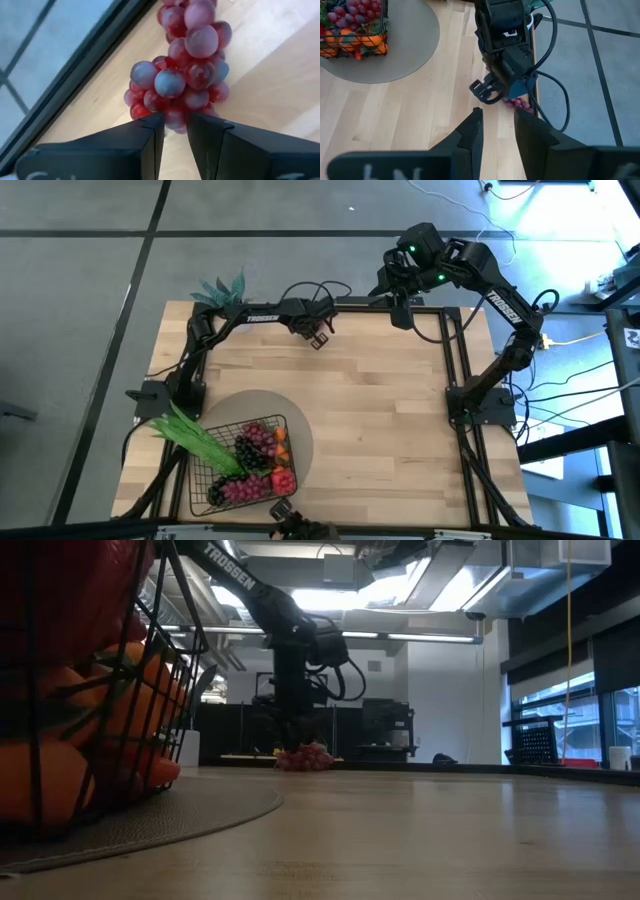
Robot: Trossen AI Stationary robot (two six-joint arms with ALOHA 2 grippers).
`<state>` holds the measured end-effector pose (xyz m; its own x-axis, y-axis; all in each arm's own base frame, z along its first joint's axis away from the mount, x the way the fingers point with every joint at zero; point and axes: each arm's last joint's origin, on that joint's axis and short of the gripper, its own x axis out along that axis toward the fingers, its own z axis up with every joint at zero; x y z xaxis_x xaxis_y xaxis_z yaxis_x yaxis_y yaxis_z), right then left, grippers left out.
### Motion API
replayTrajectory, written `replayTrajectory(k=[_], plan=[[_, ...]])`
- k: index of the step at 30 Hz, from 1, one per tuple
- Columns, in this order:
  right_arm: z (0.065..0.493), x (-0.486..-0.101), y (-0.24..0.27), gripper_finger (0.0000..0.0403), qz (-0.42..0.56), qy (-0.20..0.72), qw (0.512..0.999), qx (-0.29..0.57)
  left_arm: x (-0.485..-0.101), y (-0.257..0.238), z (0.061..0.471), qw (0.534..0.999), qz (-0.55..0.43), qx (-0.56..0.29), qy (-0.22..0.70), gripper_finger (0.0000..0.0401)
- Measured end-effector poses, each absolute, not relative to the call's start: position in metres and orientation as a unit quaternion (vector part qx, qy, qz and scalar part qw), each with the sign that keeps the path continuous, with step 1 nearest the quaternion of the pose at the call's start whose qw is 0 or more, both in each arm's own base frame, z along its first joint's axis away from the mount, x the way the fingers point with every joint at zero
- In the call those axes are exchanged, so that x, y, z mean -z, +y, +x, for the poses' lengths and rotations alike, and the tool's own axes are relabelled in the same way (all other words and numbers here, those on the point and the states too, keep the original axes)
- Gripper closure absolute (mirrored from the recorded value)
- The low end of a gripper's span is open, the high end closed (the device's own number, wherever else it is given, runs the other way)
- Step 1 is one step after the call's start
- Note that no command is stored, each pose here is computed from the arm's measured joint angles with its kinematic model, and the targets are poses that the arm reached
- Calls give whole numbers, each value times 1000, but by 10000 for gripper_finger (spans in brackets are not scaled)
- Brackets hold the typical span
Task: Build produce basket
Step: Put the red grapes into the wire basket
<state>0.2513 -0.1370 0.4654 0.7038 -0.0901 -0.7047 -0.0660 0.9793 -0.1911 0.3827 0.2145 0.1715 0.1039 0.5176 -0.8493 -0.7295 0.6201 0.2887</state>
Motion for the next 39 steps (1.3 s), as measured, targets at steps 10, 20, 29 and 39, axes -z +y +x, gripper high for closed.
replayTrajectory(k=[10, 20, 29, 39], plan=[[251, -465, -137, 307, -101, 385, 917, 7, -170, 224, 376, 743, -125, -382, 535, 396], [251, -465, -137, 307, -102, 385, 917, 7, -190, 208, 378, 759, -119, -360, 529, 401], [251, -465, -137, 307, -102, 385, 917, 7, -246, 173, 365, 779, -86, -341, 519, 401], [251, -465, -137, 307, -102, 385, 917, 7, -333, 103, 316, 806, -69, -321, 492, 401]])
